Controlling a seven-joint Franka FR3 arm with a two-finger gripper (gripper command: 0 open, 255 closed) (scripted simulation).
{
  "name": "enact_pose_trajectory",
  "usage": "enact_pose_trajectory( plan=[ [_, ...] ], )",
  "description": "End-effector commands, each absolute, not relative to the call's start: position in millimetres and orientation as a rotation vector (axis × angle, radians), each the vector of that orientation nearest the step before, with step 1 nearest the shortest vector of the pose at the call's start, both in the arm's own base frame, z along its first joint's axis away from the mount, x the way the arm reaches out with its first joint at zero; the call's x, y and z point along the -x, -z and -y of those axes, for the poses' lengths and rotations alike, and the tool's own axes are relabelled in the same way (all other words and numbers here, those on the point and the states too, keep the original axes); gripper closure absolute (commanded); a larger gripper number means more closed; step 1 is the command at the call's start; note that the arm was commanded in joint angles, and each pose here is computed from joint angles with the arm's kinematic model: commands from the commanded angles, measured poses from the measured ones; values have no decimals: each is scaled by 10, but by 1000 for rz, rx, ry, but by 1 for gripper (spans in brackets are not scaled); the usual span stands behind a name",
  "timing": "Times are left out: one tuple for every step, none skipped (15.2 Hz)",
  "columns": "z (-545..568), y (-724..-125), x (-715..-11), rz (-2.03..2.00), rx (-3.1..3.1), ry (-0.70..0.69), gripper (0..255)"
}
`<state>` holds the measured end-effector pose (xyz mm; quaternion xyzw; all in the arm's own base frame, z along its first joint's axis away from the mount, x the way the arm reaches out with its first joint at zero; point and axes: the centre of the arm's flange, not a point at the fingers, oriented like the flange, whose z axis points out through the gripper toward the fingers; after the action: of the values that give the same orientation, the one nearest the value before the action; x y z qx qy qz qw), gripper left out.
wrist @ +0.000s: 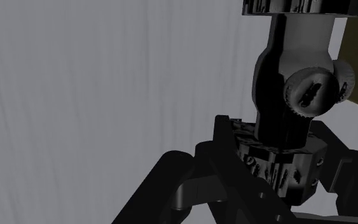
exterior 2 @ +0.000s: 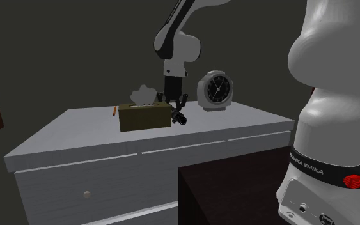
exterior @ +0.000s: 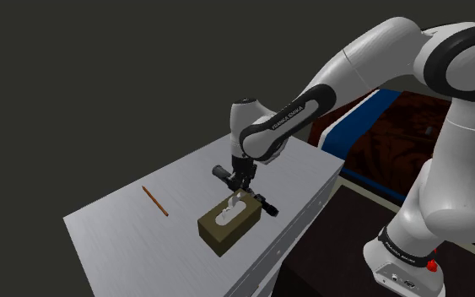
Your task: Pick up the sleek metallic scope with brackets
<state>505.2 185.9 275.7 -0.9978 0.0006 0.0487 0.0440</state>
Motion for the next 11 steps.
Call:
enact_pose_trajectory(
  plan=[
    [-1861, -2756, -5052, -1, 3050, -149, 255],
    [-1861, -2755, -5051, -1, 3050, -149, 255],
    [-1862, -2755, -5052, -1, 3050, -149, 255],
    [-1862, -2755, -5052, -1, 3050, -149, 255],
    [-1862, -2755, -5052, -1, 3050, -149, 255],
    [-1859, -2749, -5056, -1, 3050, -149, 255],
    [-1859, -2802, -5056, -1, 3050, -149, 255],
    [-1859, -2855, -5056, -1, 3050, -149, 255],
    [-1859, -2908, -5055, -1, 3050, -149, 255],
    [-1859, -2960, -5056, -1, 3050, -149, 255],
    [-1859, -3013, -5056, -1, 3050, -149, 255]
  ],
)
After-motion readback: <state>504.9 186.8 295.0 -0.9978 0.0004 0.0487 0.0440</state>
